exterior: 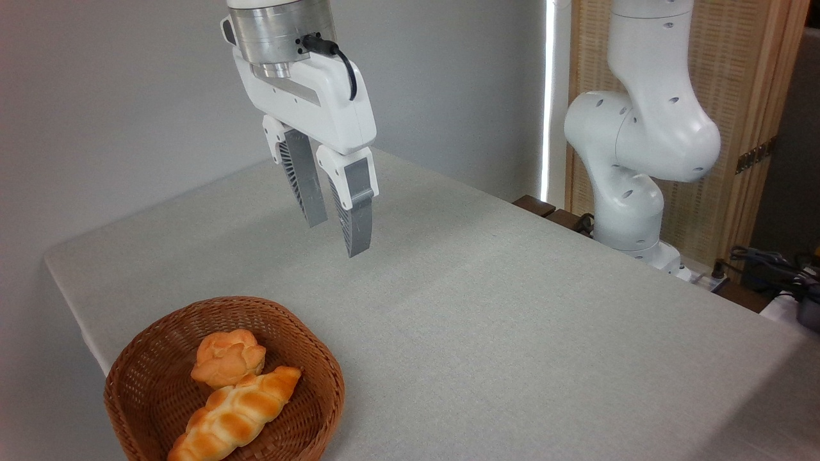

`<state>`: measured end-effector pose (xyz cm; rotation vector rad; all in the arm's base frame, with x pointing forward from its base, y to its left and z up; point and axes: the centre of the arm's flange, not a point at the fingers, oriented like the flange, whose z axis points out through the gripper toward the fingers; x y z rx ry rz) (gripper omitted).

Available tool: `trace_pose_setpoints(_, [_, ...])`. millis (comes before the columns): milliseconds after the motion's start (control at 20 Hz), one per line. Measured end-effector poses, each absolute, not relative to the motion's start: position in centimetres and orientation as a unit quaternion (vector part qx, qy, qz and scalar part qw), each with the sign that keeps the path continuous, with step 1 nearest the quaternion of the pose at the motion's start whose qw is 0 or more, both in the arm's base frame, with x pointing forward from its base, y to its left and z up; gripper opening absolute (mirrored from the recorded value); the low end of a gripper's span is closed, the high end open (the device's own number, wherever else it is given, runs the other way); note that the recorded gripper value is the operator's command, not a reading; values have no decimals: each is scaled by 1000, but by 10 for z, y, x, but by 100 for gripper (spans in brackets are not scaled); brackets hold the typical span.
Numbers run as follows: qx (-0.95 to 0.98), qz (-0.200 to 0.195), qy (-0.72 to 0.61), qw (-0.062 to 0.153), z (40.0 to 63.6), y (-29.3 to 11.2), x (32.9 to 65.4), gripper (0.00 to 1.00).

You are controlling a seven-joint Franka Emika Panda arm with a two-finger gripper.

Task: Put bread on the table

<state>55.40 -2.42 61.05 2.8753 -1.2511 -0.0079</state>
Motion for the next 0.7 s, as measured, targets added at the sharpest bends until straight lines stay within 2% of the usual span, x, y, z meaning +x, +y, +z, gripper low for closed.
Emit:
trace_pose_setpoints(450, [922, 11, -386, -2, 613, -9, 557, 100])
trace_pose_setpoints(600, [921, 44, -387, -16, 616, -10, 568, 100])
trace_pose_setpoints(700, [918, 64, -391, -23, 610, -16, 580, 100])
